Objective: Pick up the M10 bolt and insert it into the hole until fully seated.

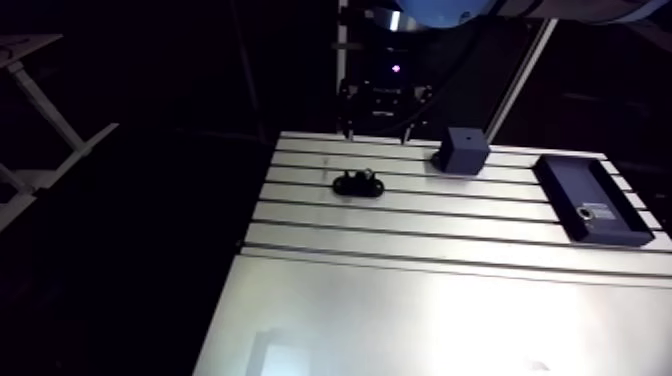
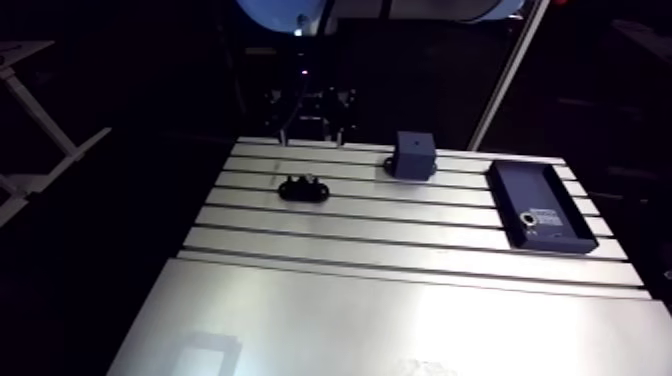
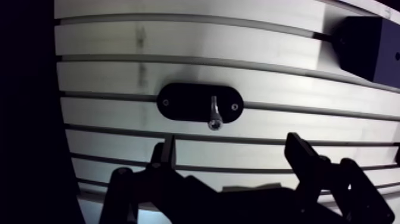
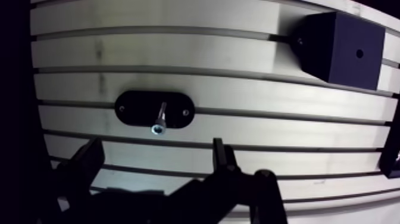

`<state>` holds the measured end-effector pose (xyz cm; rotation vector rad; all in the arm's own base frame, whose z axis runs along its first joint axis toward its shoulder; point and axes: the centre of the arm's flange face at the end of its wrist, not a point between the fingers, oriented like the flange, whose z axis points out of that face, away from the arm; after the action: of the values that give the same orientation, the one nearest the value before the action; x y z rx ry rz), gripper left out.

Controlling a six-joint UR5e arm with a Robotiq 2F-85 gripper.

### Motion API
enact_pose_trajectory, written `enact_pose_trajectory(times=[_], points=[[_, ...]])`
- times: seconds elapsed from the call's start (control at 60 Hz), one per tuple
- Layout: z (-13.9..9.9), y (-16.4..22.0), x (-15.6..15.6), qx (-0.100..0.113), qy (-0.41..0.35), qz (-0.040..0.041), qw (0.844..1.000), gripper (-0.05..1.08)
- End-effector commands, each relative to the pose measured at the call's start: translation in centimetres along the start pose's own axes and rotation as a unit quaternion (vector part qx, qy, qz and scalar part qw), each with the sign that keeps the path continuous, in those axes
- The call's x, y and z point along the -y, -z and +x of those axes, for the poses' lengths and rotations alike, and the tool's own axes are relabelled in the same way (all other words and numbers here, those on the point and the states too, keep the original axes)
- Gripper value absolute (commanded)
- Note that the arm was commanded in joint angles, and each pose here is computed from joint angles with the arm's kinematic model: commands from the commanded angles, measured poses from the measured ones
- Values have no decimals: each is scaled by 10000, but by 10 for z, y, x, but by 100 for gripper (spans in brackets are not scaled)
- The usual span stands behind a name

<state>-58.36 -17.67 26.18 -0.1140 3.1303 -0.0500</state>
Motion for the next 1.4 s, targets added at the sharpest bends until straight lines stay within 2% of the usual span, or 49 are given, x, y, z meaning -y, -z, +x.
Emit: enact_pose_trajectory(times=[0.017,0.15,0.417,0.583,0.733,0.967,1.4], points=[[-3,-23,4,168,48,12,9998,2],[-3,-30,3,98,126,13,9999,2],[-9,-37,3,165,155,6,9997,9],[-8,-38,3,-8,169,-11,9999,12],[-10,-41,3,11,168,-5,9999,14],[-10,-42,3,-40,246,-12,9997,22],[-11,-49,4,20,260,4,9997,36]])
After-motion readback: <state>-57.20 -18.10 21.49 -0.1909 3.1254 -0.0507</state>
